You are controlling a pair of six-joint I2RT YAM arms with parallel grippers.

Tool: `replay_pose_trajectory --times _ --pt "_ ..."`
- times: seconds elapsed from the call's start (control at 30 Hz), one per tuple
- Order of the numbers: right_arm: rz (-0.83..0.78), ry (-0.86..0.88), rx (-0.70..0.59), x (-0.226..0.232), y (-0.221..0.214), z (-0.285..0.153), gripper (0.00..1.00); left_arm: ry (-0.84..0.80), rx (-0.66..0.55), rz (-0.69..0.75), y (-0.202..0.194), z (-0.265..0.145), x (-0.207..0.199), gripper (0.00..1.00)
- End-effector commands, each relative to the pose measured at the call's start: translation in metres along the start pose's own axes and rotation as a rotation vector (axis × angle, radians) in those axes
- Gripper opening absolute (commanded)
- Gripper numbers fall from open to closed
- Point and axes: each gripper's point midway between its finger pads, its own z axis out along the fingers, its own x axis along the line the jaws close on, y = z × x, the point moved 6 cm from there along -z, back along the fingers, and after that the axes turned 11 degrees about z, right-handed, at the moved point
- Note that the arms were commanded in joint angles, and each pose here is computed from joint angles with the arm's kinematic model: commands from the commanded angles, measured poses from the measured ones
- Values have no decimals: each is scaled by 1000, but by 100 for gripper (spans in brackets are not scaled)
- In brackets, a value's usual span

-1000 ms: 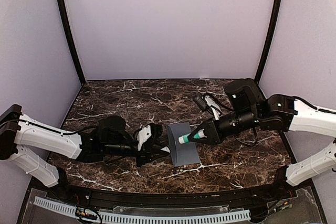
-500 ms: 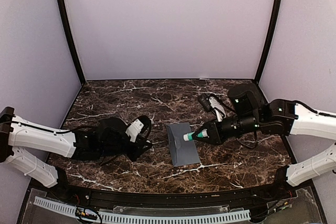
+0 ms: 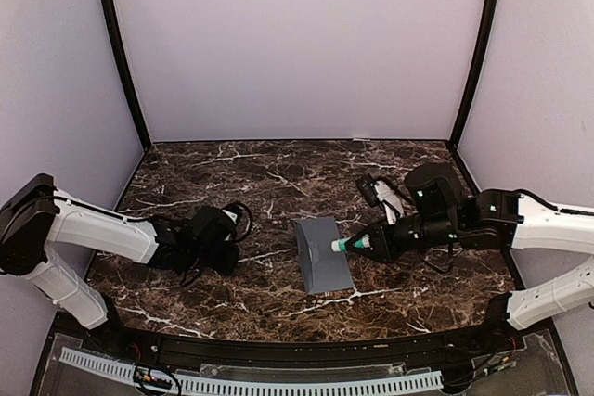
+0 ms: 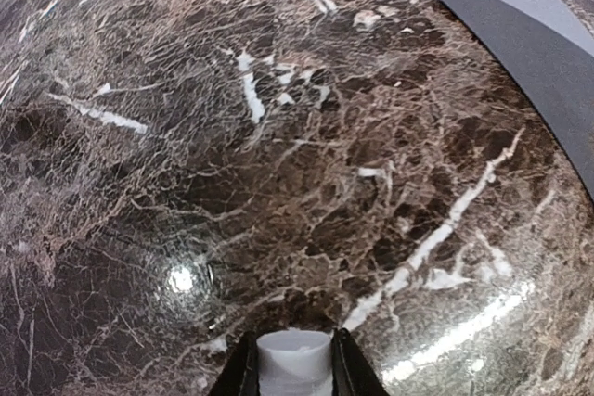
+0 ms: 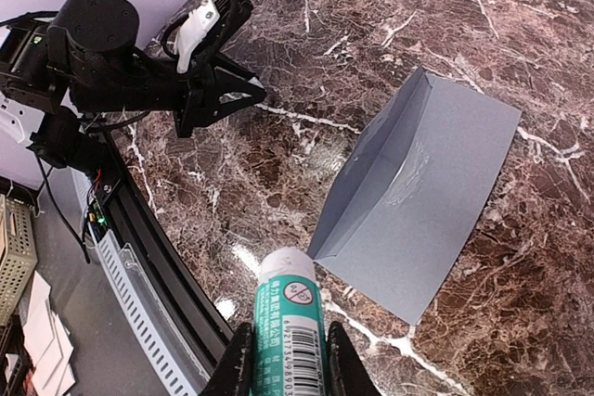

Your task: Place the letter into the envelope and seal it

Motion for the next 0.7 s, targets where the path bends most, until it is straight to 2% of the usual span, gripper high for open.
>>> replay_pose_trajectory --times 0.0,0.43,0.57,0.67 --pt "-7 21 -60 1 7 -1 0 49 52 -51 -1 7 9 0" --pt "-28 28 -44 0 2 2 0 79 124 -94 -14 19 15 7" --pt "-29 41 -45 1 2 -1 0 71 129 -101 -17 21 15 22" --pt "-28 45 -49 2 1 -3 0 70 130 -97 -18 21 15 29"
